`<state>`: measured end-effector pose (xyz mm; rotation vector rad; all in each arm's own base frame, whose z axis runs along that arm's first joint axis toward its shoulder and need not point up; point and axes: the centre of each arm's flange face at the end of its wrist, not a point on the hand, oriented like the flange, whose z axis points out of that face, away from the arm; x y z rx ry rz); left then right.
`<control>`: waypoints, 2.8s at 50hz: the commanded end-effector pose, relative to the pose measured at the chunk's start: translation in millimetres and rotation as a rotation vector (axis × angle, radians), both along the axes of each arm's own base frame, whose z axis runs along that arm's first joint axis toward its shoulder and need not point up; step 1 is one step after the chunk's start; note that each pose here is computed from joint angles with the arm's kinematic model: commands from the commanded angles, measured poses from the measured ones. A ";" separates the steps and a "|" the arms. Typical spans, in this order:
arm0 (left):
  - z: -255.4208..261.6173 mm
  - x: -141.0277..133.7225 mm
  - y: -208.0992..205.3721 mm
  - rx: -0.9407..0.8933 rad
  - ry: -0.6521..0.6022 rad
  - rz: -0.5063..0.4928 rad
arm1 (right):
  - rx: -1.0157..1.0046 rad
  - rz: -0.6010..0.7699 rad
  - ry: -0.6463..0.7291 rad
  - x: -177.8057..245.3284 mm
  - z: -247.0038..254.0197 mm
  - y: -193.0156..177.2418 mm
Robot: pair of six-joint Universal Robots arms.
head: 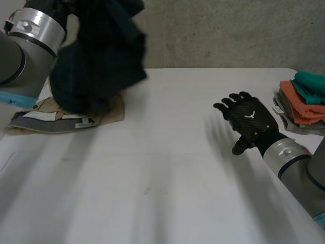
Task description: Fold the laundry.
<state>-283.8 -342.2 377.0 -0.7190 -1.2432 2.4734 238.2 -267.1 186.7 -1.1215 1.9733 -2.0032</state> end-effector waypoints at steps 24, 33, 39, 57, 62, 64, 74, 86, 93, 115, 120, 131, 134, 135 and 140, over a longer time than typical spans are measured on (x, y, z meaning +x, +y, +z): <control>-140.5 15.6 108.3 0.579 -0.330 0.040 | 0.124 -0.076 -0.052 -13.2 24.3 -20.8; -133.0 44.7 143.5 0.677 -0.138 0.163 | 0.365 -0.002 -0.172 24.9 2.7 16.4; -151.1 54.3 151.7 0.862 0.031 0.165 | 0.401 0.040 -0.159 42.3 -28.0 19.1; -233.7 32.4 134.4 1.264 0.050 0.114 | 0.187 0.191 -0.007 93.4 -71.2 23.5; -239.6 14.6 123.8 1.306 0.115 0.073 | 0.135 0.124 0.035 86.1 -68.1 16.9; -234.2 8.4 117.8 1.284 0.136 0.063 | 0.115 0.092 0.033 82.4 -61.3 12.8; -109.0 7.4 106.4 0.948 0.268 -0.056 | -0.206 0.077 -0.123 69.4 76.0 20.5; 56.9 47.1 128.9 0.499 0.386 -0.089 | -0.532 0.105 -0.299 48.0 253.5 48.1; 48.5 31.0 94.1 0.531 0.349 -0.110 | -0.483 0.075 -0.303 60.5 254.4 3.9; -136.6 -39.1 -84.9 0.535 0.185 -0.068 | -0.259 -0.276 -0.084 97.7 27.8 -147.5; -128.7 -34.0 -86.8 0.511 0.239 -0.019 | -0.308 -0.311 -0.070 93.8 44.3 -149.3; -57.8 3.0 -9.7 0.494 0.232 0.065 | -0.274 -0.134 -0.018 64.3 100.8 -84.6; -73.9 12.2 21.1 0.564 0.132 0.099 | -0.178 -0.049 0.027 53.6 89.9 -59.0; -80.7 13.8 29.4 0.588 0.101 0.105 | -0.147 -0.032 0.039 50.9 85.8 -52.8; -131.2 18.1 82.8 0.726 -0.133 0.108 | 0.067 0.000 0.118 26.8 62.3 -13.4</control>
